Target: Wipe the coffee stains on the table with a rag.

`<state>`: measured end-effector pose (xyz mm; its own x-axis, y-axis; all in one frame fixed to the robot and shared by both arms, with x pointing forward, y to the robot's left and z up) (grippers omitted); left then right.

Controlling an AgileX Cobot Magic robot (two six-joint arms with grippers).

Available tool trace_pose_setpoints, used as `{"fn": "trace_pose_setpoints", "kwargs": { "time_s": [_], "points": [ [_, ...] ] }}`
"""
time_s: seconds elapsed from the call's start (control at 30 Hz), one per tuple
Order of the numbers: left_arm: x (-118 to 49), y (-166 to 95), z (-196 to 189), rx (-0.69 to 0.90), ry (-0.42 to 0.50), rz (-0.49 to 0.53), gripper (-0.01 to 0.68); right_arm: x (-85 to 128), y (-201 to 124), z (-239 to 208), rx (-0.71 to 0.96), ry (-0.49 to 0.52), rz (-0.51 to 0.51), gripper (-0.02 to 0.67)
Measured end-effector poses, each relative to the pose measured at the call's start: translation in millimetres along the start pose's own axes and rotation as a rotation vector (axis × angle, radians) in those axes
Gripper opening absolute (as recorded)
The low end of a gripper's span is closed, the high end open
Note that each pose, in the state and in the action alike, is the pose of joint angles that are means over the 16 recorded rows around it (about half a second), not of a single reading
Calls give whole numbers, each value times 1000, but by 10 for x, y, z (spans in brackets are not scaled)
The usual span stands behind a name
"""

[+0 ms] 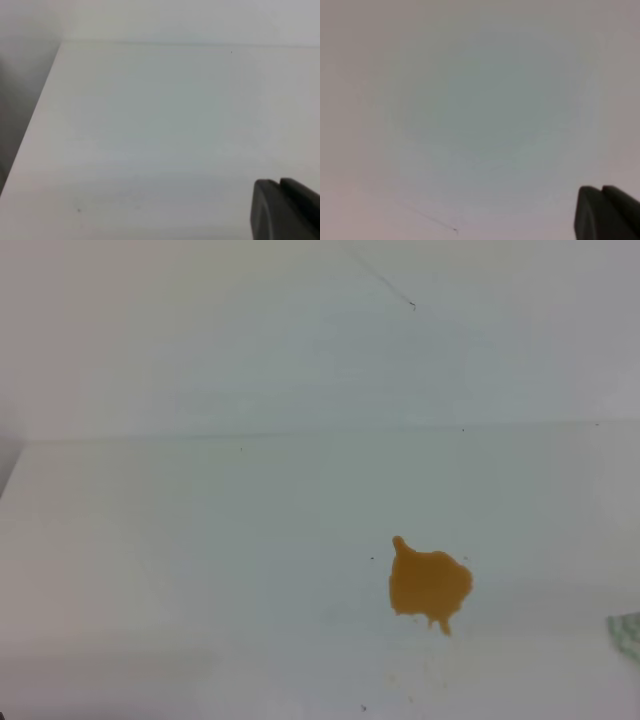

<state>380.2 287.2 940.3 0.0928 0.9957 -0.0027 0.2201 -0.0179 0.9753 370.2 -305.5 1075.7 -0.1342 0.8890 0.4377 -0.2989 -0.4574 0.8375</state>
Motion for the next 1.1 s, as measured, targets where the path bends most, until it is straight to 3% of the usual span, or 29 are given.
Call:
{"fn": "trace_pose_setpoints", "kwargs": {
  "time_s": [0.3, 0.57, 0.87, 1.1],
  "points": [
    [0, 0, 0, 0, 0, 0, 1, 407, 144, 304, 212, 84, -208, -3],
    [0, -6, 1, 0, 0, 0, 1, 644, -60, 721, 577, 153, -362, -3],
    [-1, 0, 0, 0, 0, -1, 1, 341, -576, 781, 1058, 56, -454, -3],
    [-1, 0, 0, 0, -1, -2, 1, 76, -807, 625, 1254, -84, -425, -3]
  ]
}}
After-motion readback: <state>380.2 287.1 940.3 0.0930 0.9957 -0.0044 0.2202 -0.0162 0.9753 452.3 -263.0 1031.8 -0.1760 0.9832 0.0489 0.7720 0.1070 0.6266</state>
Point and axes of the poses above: a point on each arm's last joint axis where the gripper is mounted, z pointing out along that axis toward the gripper, x along the wrist's bending axis when the last joint is at zero, y = z × x, the point moved 9 cm from there along z, pointing out along that axis toward the gripper, and after that the axes turned 9 degrees about z, right-handed, at the moved point
